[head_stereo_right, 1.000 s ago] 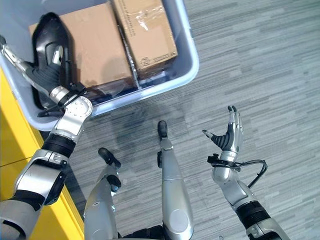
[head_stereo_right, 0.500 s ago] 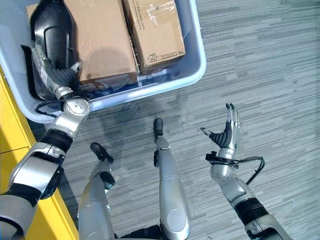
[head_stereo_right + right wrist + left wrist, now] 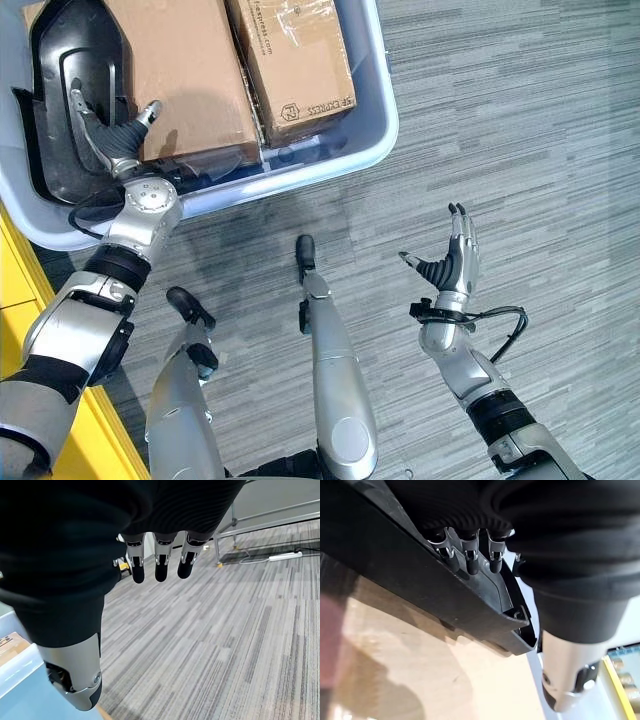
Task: Move parts from the plastic box to the shelf.
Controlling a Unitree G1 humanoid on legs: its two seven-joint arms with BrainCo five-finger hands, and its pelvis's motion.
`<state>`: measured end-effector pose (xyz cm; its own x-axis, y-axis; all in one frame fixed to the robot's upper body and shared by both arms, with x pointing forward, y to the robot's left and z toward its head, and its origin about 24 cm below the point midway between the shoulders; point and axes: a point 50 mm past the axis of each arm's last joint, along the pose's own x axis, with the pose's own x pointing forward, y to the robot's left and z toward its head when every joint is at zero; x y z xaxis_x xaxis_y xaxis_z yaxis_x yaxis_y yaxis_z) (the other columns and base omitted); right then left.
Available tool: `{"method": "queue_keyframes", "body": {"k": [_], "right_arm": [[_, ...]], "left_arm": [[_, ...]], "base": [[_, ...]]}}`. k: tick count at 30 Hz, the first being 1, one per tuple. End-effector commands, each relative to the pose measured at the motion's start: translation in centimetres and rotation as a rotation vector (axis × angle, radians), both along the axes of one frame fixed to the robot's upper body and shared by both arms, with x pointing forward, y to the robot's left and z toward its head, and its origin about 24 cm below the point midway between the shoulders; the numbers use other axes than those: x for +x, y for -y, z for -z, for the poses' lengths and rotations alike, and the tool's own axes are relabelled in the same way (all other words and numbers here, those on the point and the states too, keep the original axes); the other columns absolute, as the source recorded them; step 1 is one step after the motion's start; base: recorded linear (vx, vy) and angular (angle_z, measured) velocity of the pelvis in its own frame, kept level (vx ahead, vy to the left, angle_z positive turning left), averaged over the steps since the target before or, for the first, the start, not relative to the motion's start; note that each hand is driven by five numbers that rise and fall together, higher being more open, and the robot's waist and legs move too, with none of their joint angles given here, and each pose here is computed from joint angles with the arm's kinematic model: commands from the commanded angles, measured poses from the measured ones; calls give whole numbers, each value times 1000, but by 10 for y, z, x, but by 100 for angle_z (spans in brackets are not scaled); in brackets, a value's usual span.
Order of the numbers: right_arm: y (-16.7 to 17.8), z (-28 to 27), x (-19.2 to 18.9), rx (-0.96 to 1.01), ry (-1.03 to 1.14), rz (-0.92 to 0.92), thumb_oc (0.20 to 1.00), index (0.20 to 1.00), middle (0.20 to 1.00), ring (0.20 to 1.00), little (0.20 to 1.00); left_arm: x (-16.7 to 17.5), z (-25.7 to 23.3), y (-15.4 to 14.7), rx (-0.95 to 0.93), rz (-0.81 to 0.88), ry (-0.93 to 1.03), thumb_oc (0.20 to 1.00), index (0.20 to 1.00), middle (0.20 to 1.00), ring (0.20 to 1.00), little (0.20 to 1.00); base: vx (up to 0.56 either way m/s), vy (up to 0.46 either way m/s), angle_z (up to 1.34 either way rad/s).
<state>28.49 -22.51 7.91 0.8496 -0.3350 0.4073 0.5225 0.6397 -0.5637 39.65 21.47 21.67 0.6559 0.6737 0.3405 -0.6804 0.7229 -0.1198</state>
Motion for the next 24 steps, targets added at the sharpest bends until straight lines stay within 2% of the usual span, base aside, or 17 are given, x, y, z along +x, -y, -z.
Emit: {"method": "queue_keyframes", "body": {"k": [1, 3, 8, 17, 21, 23, 24], "right_arm": [[2, -7, 4, 20, 19, 18, 1000, 1000, 1000, 1000, 1000], [1, -11, 5, 16, 17, 11, 1000, 1000, 1000, 1000, 1000], [0, -15, 7, 4, 11, -6, 1000, 1000, 1000, 1000, 1000], [0, -16, 7, -2, 12, -7, 1000, 1000, 1000, 1000, 1000], [0, -19, 6, -7, 24, -17, 1000, 1000, 1000, 1000, 1000], [-2, -20, 5, -3, 39, -28, 1000, 1000, 1000, 1000, 1000], [-1, -19, 3, -4, 39, -34, 1000, 1000, 1000, 1000, 1000]], "left_arm": [[-1, 60, -1, -181, 135, -152, 1000, 1000, 1000, 1000, 1000], [2, 54, 18, -130, 224, -129, 1000, 1000, 1000, 1000, 1000], [7, 38, 43, -74, 325, -84, 1000, 1000, 1000, 1000, 1000], [6, 40, 88, -49, 490, -99, 1000, 1000, 1000, 1000, 1000], [3, 39, 87, -46, 410, -84, 1000, 1000, 1000, 1000, 1000], [-1, 28, 79, 93, 257, -24, 1000, 1000, 1000, 1000, 1000], [-4, 11, 70, 160, 138, 67, 1000, 1000, 1000, 1000, 1000]], "base": [[0, -33, 2], [0, 0, 0], [5, 7, -2], [7, 8, -4], [8, -22, -5], [-1, -32, -5], [-2, -29, -3]]}}
